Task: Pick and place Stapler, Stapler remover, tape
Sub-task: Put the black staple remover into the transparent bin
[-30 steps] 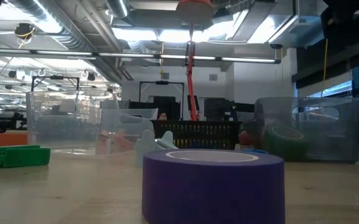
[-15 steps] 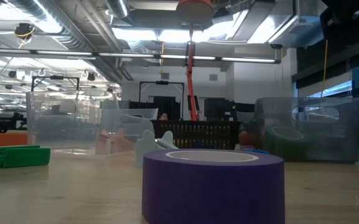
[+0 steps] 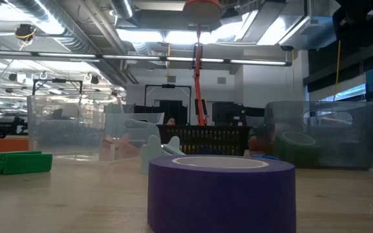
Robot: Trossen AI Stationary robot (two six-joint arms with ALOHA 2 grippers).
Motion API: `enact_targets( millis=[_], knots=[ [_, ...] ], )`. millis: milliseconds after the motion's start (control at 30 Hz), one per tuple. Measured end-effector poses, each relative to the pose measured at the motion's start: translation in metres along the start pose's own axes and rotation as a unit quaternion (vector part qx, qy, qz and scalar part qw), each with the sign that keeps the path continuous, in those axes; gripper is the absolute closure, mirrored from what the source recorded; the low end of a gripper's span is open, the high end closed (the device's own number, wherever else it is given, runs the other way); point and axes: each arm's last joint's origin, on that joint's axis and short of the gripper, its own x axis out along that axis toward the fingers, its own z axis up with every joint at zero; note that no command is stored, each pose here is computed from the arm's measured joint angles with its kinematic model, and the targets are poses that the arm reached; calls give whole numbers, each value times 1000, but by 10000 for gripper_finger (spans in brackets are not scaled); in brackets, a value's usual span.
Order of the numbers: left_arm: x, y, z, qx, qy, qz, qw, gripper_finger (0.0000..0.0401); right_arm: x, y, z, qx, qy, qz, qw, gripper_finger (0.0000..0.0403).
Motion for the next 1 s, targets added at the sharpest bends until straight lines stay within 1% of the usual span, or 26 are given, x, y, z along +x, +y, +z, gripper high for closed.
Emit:
enact_targets(
  millis=[133, 300, 533, 633, 733, 800, 900, 1000],
  knots=[
    [0, 0, 1, -18, 10, -7, 1000, 304, 0, 0, 0, 0, 0, 0, 1000, 178],
    [0, -3, 3, -38, -11, -19, 999, 304, 0, 0, 0, 0, 0, 0, 1000, 178],
    [0, -2, 6, -73, -57, 2, 996, 304, 0, 0, 0, 1, 0, 0, 1000, 178],
    [0, -2, 6, -91, -61, 3, 994, 303, 0, 0, 0, 1, 0, 0, 1000, 178],
    [0, -2, 7, -89, -63, 4, 994, 306, 0, 0, 0, 0, 0, 0, 1000, 178],
    [0, -1, 7, -84, -69, 7, 994, 319, 0, 0, 0, 0, 0, 0, 1000, 178],
    [-1, -1, 7, -70, -69, 7, 995, 365, 0, 0, 0, 0, 0, 0, 1000, 178],
    [-1, -1, 7, -73, -69, 6, 995, 370, 0, 0, 0, 1, 0, 0, 1000, 178]
  ],
)
